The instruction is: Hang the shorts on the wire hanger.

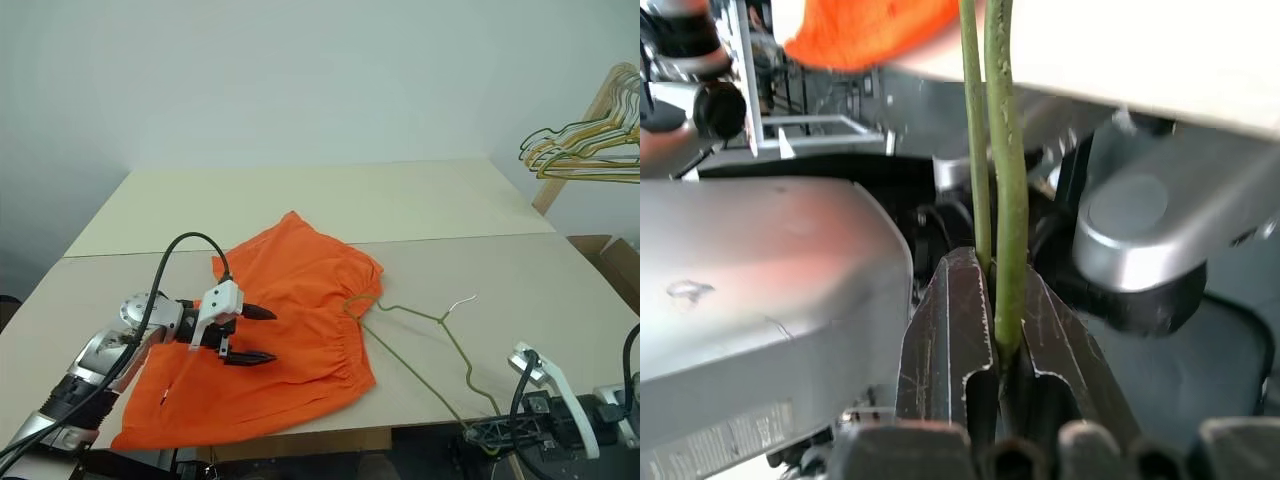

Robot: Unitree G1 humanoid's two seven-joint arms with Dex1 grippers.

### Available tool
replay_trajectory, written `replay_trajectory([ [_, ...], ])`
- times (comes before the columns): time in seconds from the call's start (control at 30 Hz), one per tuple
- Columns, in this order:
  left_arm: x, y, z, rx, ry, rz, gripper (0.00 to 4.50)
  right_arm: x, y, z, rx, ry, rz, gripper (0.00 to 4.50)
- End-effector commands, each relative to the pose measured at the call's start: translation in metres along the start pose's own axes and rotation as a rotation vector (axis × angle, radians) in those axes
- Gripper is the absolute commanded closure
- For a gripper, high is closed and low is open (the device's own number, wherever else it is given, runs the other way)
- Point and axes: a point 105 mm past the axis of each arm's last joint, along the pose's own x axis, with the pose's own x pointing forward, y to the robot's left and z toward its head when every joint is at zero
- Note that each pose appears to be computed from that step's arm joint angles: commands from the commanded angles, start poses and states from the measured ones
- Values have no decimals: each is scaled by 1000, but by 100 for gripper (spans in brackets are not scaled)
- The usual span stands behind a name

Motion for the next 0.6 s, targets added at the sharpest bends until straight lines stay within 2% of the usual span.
replay_trajectory([
  [0.03, -4, 0, 8, 43, -8, 13, 14, -14, 9, -2, -10, -21, 11, 450],
  [0.17, -6, -2, 7, 38, -7, 14, 14, -28, 8, -18, 26, -25, -8, 450],
  [0.33, -4, -4, 4, 32, -6, 2, 14, -41, 12, -24, 23, -54, -6, 450],
  [0.43, 0, -4, 6, 34, -9, -10, 14, -33, 19, -31, 3, 1, 22, 450],
  [0.6, 0, -3, 7, 36, -12, -7, 14, -21, 12, -39, 20, 43, 3, 450],
])
